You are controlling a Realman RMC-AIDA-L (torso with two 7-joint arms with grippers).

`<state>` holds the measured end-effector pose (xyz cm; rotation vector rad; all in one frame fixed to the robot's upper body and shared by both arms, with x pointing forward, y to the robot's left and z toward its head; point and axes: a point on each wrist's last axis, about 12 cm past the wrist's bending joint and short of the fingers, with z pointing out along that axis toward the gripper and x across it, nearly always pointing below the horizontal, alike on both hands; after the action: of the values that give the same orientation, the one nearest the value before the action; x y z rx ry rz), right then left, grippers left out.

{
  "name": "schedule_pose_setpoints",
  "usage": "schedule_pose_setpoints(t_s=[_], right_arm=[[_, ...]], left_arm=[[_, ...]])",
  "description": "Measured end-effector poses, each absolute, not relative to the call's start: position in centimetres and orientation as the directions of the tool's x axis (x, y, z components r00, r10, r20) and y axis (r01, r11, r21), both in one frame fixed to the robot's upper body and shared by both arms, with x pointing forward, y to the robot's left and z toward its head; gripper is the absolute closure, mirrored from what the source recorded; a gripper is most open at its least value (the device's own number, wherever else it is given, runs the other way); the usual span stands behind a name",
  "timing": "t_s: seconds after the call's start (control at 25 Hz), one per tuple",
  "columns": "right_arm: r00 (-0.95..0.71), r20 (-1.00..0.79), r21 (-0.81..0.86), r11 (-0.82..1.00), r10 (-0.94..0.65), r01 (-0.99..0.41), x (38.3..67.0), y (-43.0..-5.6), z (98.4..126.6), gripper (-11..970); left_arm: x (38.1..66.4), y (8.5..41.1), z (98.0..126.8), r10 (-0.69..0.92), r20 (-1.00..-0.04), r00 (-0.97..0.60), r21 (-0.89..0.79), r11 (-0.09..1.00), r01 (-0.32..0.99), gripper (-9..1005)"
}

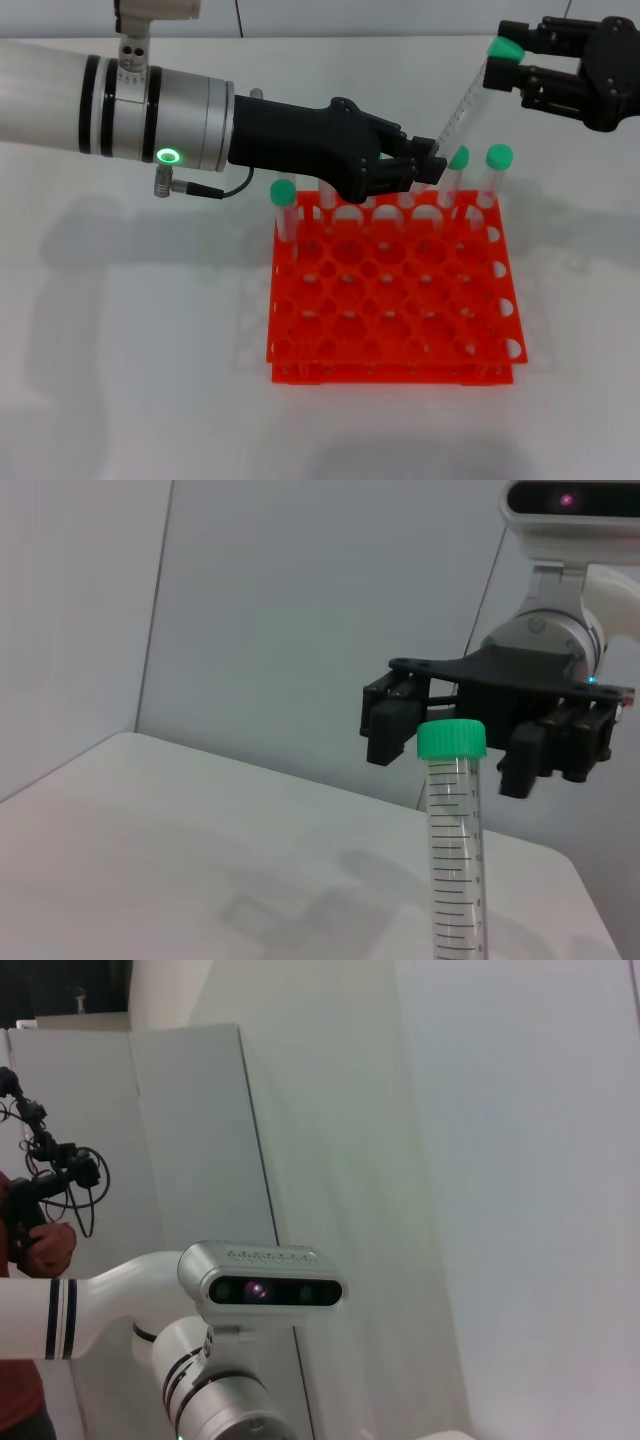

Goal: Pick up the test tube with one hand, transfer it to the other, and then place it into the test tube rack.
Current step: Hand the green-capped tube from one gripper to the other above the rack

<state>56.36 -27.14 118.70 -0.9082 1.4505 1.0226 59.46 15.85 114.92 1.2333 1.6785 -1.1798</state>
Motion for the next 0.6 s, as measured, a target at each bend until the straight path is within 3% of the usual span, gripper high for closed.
schedule_pose_setpoints(t_s=[0.36, 0.6], right_arm=[[-0.124, -0.992, 0.118, 0.332, 0.004, -0.936, 56.53, -26.98, 118.60, 479], [-0.134, -0.991, 0.129, 0.331, 0.008, -0.935, 56.50, -26.93, 118.33, 479]], left_arm=[[59.45, 15.84, 114.94, 0.292, -0.917, -0.271, -0.247, 0.117, 0.962, 703], [59.39, 15.76, 114.87, 0.292, -0.916, -0.273, -0.250, 0.115, 0.961, 700]])
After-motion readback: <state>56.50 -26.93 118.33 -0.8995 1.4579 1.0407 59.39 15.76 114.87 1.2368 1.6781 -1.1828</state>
